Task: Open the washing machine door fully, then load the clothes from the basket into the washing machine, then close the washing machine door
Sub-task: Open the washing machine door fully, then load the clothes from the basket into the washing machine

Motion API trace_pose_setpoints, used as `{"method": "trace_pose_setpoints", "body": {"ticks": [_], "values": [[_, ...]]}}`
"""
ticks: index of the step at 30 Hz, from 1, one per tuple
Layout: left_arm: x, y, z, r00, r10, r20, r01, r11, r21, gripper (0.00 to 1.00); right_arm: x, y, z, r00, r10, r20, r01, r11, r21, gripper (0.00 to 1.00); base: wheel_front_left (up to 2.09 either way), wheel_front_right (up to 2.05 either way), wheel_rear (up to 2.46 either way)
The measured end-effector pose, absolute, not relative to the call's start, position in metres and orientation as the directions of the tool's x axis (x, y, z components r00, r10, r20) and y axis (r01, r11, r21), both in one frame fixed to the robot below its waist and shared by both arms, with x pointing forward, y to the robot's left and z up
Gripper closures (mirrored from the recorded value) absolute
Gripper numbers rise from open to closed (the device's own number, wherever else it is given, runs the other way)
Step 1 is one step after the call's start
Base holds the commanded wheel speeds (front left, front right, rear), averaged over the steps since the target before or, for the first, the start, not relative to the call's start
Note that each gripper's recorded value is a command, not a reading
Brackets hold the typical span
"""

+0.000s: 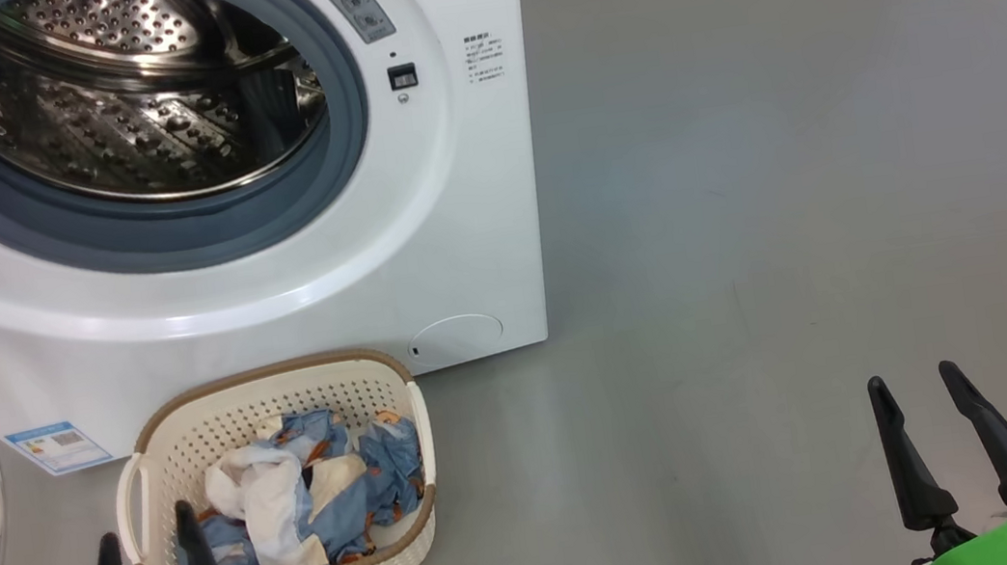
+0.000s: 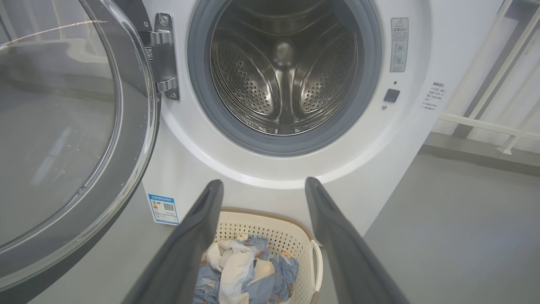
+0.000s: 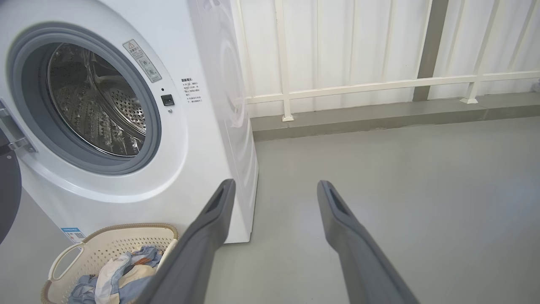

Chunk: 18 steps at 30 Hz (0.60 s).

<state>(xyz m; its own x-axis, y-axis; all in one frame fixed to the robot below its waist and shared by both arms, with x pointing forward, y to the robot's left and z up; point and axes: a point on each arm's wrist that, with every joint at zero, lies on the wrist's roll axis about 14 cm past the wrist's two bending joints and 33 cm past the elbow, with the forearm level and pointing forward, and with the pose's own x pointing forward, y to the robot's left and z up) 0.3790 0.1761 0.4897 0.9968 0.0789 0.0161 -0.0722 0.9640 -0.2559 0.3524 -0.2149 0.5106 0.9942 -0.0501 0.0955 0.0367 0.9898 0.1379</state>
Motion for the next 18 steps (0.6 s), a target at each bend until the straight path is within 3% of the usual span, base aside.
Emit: {"method": "trace_pose_setpoints", "body": {"ticks": [18], "values": [[0.375,0.189,0.489,0.992,0.124,0.012,-0.119,0.966,-0.229,0.00,0.354,-0.221,0.510,0.993,-0.070,0.093,0.057,0.989,0.137,0.00,0.00,0.00,0.00]]}}
